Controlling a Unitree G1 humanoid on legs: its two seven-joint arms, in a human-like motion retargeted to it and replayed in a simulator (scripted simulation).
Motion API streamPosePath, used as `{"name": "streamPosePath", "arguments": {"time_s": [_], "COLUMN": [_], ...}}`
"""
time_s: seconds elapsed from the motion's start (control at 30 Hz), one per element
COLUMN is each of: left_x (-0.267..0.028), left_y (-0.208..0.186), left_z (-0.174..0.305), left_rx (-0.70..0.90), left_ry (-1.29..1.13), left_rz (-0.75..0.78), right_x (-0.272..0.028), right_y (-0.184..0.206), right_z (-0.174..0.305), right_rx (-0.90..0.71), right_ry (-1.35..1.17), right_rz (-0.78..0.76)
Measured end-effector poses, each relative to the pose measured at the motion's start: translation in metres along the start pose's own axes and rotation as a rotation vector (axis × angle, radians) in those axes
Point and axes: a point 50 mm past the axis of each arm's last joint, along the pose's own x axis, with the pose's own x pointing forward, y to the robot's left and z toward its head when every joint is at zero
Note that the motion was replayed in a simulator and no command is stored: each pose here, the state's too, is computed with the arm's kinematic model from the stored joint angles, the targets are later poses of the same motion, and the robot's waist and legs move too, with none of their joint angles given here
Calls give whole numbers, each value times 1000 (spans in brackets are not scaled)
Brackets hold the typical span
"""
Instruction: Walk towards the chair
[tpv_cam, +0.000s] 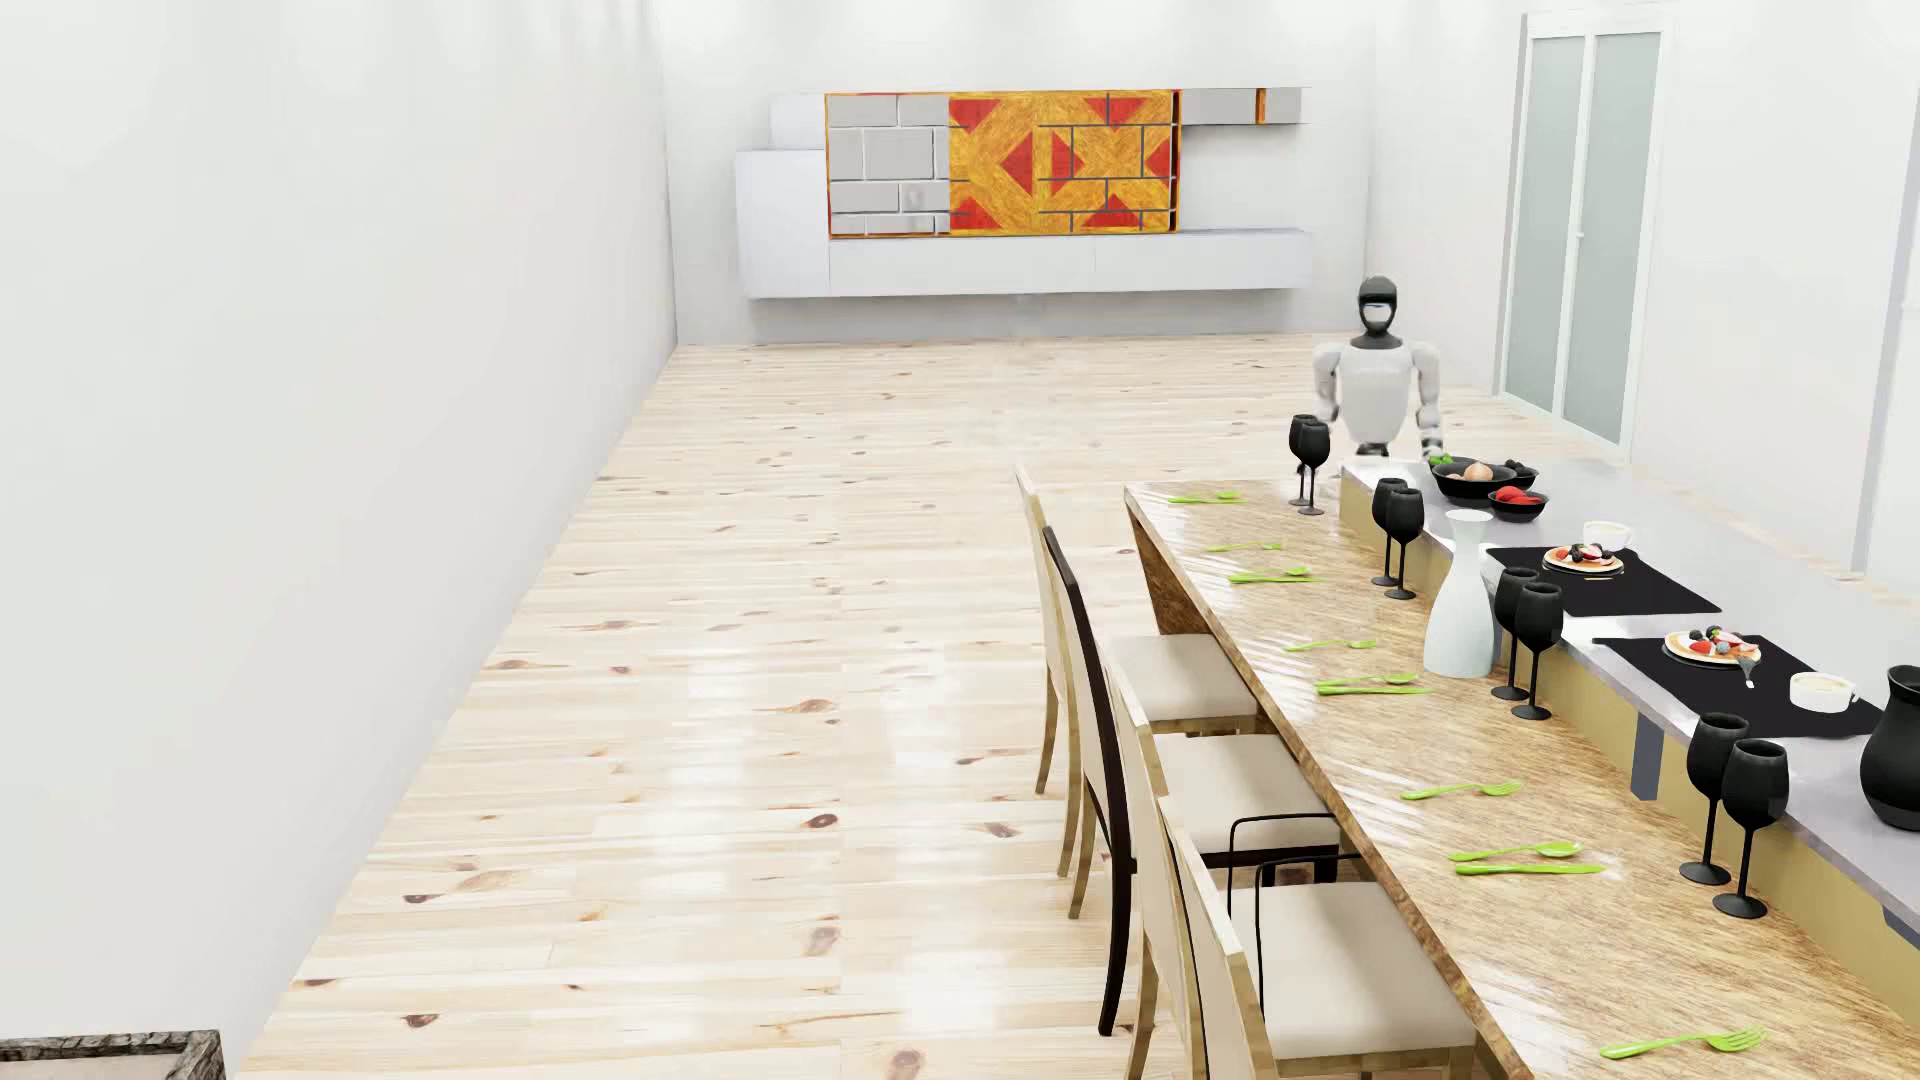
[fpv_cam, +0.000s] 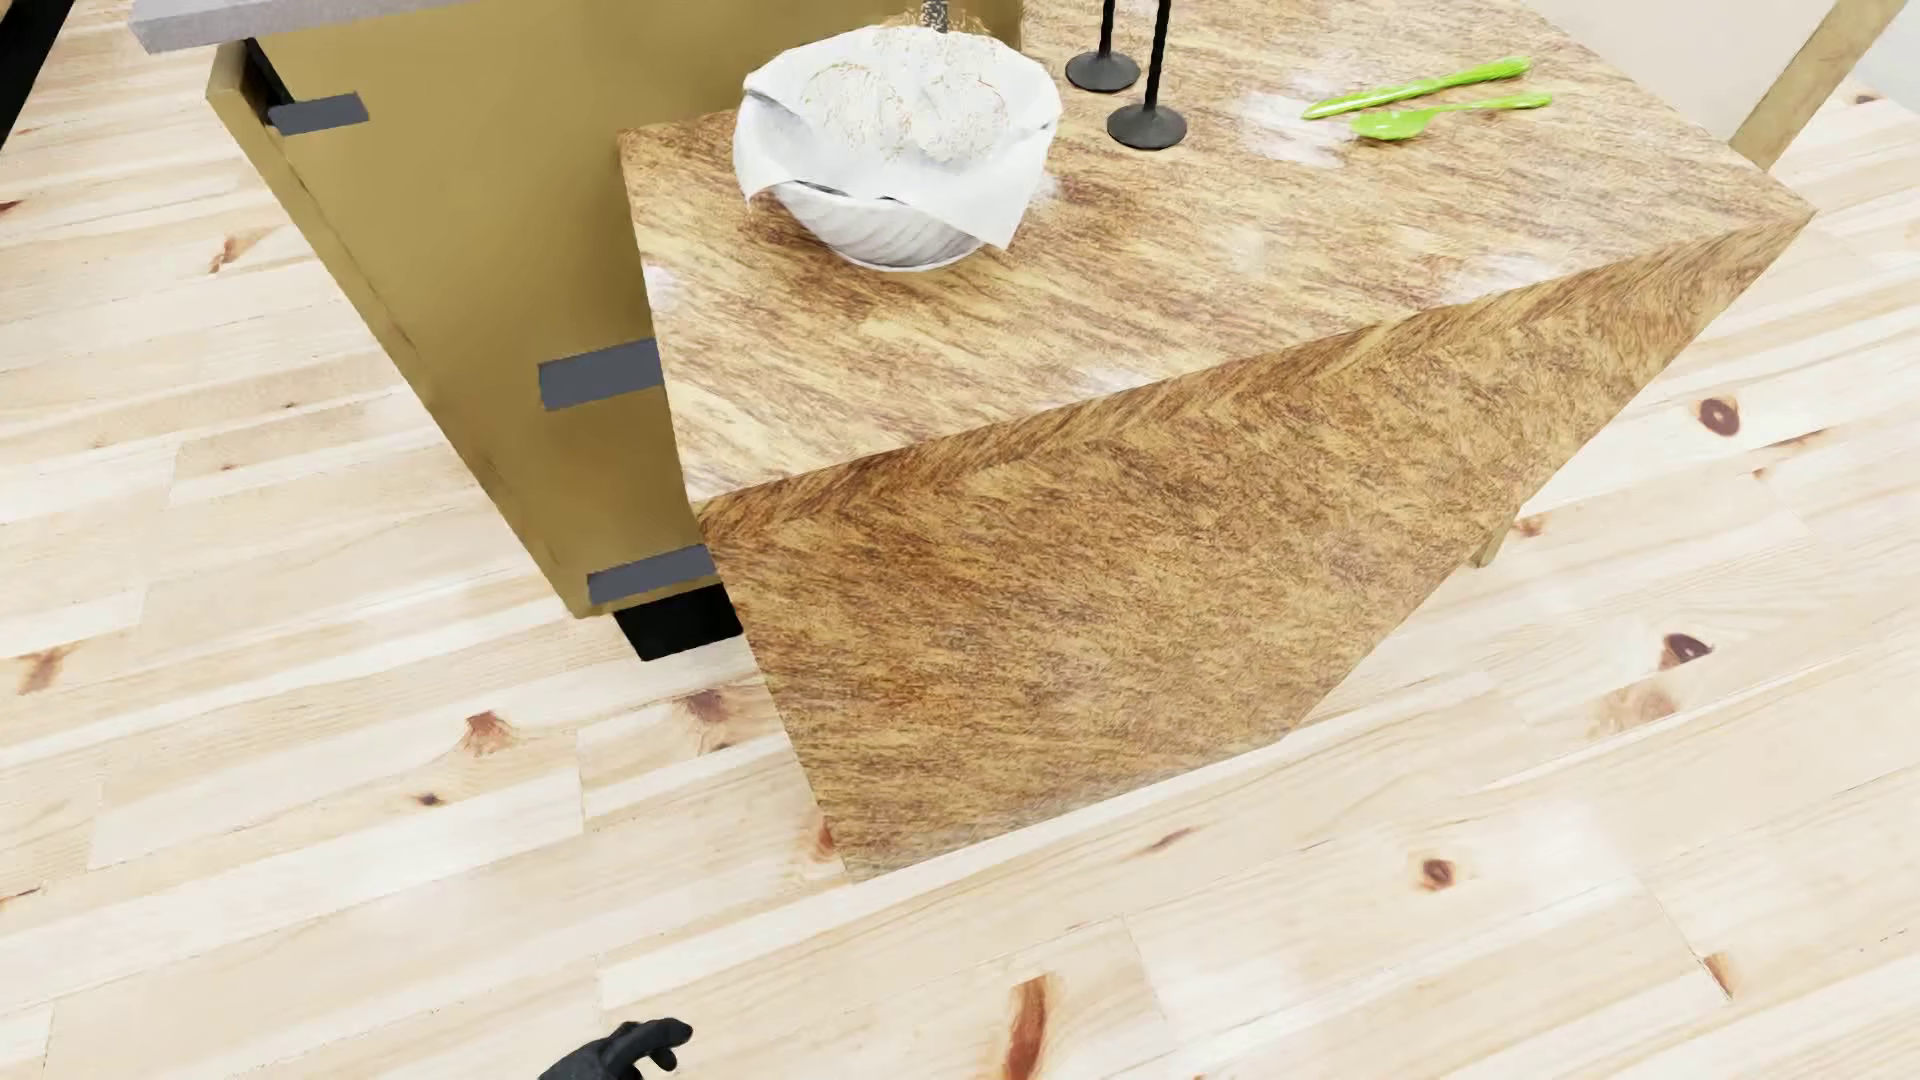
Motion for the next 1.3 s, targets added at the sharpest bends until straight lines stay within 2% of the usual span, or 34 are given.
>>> {"name": "streamPosePath", "arguments": {"time_s": [0.1, 0.23, 0.33, 0.43, 0.53, 0.63, 0.77, 0.87, 1.0, 1.07, 1.13, 1.2, 1.3], "left_x": [-3, -13, -26, -41, -53, -59, -58, -55, -44, -33, -22, -15, -15], "left_y": [4, 0, -28, -62, -93, -105, -92, -76, -54, -43, -28, -7, 27], "left_z": [-9, -44, -64, -72, -71, -69, -78, -89, -94, -79, -55, -20, 31], "left_rx": [-31, -20, -13, -88, -84, -18, -71, -117, -220, -220, -138, -77, -62], "left_ry": [10, 89, 159, 211, 217, 176, 213, 273, 339, 301, 179, 8, -215], "left_rz": [34, 32, -56, -136, -244, -337, -256, -174, -51, -20, 7, 68, 175], "right_x": [1, 6, 12, 15, 3, -18, -39, -30, -1, 9, 14, 14, 8], "right_y": [0, -3, -25, -58, -83, -89, -72, -50, -13, -3, -3, -5, -3], "right_z": [0, 31, 61, 99, 144, 179, 199, 177, 96, 54, 19, -8, -35], "right_rx": [16, -44, -92, -182, -350, -403, -452, -492, -363, -446, -517, -449, -222], "right_ry": [29, -73, -186, -343, -522, -683, -822, -748, -378, -243, -165, -94, 13], "right_rz": [-21, 9, -50, -87, -158, -195, -143, -66, 81, 172, 203, 210, 202]}}
